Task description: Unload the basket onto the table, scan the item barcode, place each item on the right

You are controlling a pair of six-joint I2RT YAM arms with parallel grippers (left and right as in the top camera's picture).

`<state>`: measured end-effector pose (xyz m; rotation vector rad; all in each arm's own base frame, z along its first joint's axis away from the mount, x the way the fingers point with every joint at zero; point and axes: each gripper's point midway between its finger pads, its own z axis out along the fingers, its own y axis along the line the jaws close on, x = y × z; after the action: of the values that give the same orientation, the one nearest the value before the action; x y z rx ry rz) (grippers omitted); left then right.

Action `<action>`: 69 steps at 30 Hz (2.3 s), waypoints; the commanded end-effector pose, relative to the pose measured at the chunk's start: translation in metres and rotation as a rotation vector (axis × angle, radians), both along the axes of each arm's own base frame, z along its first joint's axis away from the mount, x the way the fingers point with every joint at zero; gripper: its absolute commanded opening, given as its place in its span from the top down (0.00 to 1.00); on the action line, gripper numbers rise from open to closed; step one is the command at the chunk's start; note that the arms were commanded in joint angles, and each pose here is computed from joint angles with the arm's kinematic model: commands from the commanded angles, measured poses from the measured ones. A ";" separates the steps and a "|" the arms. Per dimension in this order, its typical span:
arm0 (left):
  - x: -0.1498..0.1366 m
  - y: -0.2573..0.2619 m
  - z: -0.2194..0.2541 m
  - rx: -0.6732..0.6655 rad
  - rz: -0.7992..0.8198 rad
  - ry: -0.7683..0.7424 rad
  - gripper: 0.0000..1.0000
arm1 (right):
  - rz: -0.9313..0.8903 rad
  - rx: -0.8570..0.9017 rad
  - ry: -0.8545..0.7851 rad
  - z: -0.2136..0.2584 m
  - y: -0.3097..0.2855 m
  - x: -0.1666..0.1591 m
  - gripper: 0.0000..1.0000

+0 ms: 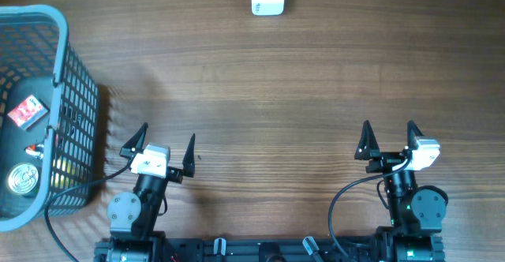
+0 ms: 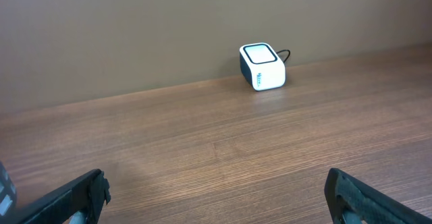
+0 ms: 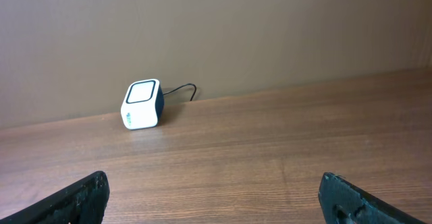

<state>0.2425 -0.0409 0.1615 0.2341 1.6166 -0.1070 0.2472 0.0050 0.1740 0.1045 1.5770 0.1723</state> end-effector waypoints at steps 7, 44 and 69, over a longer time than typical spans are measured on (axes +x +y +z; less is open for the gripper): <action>-0.006 -0.018 0.030 -0.160 -0.104 -0.062 0.00 | -0.003 0.009 -0.004 0.000 0.000 0.000 0.00; 0.086 0.148 0.365 -0.450 0.650 0.122 0.00 | -0.003 0.009 -0.004 0.000 0.000 0.000 0.00; 0.018 0.256 0.154 -0.982 1.480 0.834 0.00 | -0.003 0.009 -0.005 0.000 0.000 0.000 0.00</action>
<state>0.2696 0.2076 0.3282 -1.7554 2.0574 0.1298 0.2472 0.0050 0.1732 0.1050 1.5785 0.1726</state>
